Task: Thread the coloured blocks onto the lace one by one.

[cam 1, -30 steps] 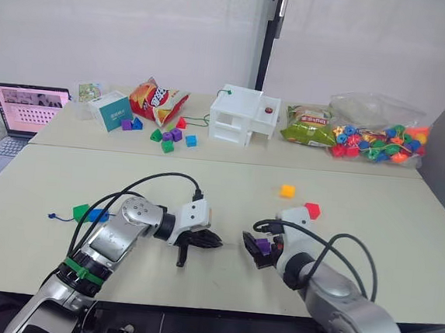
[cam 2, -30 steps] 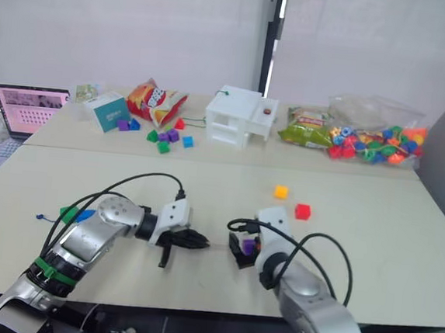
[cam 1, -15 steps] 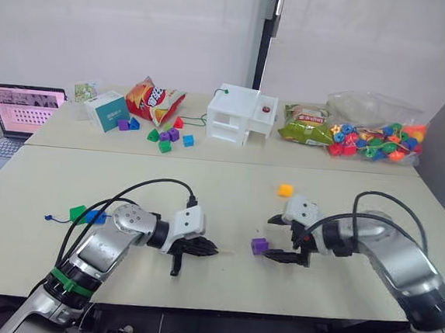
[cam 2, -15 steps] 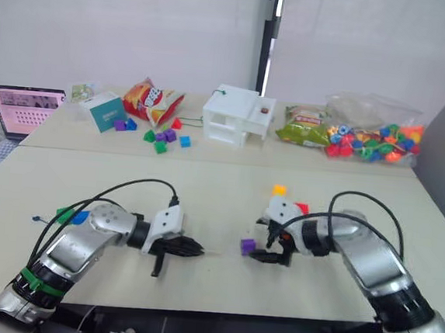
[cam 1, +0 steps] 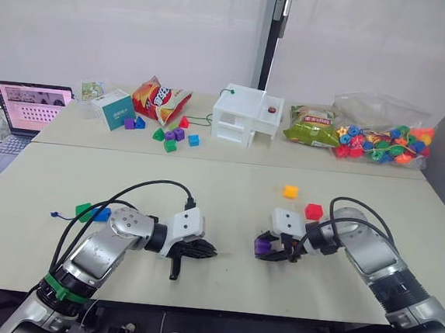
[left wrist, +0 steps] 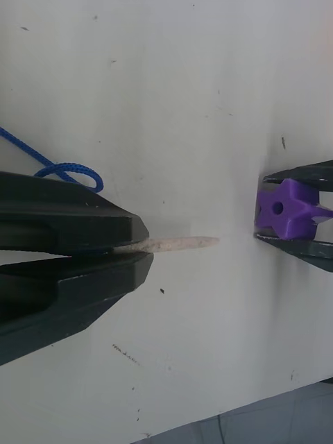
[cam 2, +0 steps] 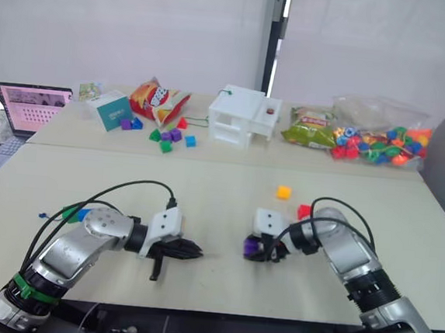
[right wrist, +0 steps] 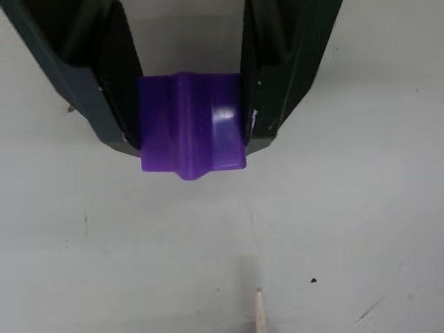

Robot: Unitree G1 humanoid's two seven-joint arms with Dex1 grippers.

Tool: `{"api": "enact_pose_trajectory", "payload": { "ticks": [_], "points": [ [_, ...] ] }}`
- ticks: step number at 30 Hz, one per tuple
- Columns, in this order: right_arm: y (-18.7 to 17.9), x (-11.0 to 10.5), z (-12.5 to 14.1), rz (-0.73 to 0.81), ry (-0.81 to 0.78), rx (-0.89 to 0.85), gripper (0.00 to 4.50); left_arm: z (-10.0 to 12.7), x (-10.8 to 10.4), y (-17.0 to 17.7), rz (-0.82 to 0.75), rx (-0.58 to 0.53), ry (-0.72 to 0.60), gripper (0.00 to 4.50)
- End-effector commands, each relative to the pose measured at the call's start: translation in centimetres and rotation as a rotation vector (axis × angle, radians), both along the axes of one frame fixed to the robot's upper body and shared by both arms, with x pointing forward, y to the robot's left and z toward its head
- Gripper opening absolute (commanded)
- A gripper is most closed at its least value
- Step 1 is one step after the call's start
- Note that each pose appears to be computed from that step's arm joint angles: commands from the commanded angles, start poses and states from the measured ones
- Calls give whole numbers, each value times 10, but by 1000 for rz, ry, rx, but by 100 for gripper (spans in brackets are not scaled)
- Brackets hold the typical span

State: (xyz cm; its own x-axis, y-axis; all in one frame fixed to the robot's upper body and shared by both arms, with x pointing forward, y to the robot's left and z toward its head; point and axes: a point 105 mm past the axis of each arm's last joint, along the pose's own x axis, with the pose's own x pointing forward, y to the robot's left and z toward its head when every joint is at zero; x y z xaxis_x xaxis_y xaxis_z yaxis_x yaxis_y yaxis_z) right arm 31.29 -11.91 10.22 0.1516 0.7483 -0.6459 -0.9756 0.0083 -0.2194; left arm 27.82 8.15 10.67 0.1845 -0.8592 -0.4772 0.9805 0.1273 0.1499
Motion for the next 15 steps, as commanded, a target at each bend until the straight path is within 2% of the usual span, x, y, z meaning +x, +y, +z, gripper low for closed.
{"api": "enact_pose_trajectory", "payload": {
  "ticks": [1, 7, 15],
  "points": [
    [-1, 3, 9, -22, -45, 17, 137, 14, 0, -5, -14, -29, -39, 0],
    [23, -7, 13, -67, -60, 44, 137, 17, 9, -12, 21, 6, -68, 0],
    [27, -13, 6, -89, -47, 20, 137, 14, 7, -19, -9, 39, -66, 0]
  ]
}}
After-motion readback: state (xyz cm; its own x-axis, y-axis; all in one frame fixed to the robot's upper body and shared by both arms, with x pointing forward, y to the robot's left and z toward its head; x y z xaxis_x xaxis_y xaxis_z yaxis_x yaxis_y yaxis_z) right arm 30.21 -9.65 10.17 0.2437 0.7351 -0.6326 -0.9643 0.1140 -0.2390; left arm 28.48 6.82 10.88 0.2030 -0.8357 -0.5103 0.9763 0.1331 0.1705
